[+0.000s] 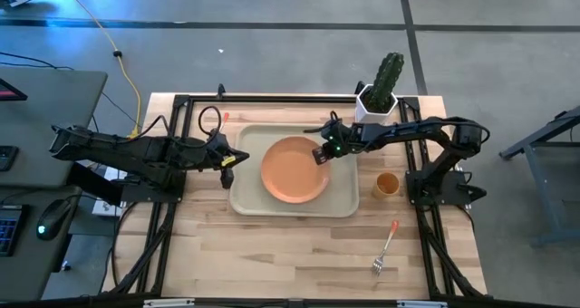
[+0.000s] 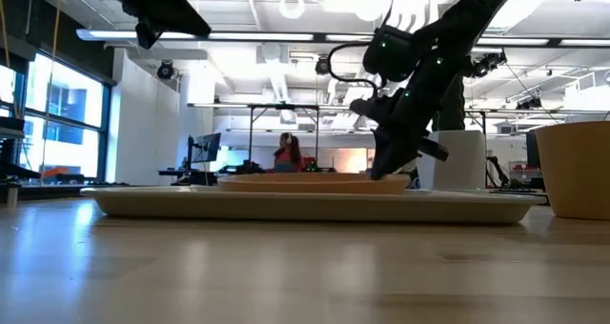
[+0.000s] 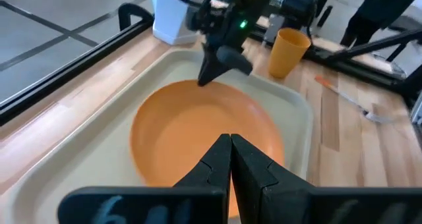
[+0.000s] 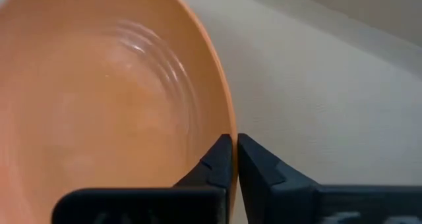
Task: Pick and place plate/cup/fork/spoon on tray
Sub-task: Put the orange plate on the center of the brown tray, then put the orange cup on the brown tray on the top right of the orange plate
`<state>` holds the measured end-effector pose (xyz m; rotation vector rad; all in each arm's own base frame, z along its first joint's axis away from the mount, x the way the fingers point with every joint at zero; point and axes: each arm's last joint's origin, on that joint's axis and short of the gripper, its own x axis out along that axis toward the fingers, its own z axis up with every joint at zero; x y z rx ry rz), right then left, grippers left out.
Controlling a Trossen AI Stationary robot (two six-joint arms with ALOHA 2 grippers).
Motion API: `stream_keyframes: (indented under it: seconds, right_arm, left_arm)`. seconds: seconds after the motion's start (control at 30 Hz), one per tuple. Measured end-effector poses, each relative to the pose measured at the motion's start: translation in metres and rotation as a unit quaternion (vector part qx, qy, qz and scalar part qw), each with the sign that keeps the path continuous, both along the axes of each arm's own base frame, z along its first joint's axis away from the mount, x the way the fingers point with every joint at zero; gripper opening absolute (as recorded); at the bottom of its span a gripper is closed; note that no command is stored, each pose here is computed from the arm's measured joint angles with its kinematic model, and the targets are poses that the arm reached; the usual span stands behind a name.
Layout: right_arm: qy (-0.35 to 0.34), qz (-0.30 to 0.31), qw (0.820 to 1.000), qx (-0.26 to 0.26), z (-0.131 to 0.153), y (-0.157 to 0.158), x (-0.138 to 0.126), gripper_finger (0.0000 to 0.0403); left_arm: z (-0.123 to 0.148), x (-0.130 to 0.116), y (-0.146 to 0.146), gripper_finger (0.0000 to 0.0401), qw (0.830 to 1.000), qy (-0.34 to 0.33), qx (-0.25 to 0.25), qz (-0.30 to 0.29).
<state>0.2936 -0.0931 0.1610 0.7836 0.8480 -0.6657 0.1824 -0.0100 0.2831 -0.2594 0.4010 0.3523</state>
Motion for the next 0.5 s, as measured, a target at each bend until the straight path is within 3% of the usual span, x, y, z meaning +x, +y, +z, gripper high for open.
stream_keyframes:
  seconds: [0.27,0.5]
  right_arm:
    - [-0.034,0.017,0.999,-0.010,0.024,0.005,-0.006,0.0083]
    - [-0.046,0.020,0.996,-0.077,0.067,0.003,-0.037,0.0140]
  left_arm:
    - [0.004,0.004,0.012,0.0000,0.996,-0.005,0.073,0.042]
    - [0.010,0.006,0.021,0.0000,0.993,-0.035,0.081,0.084]
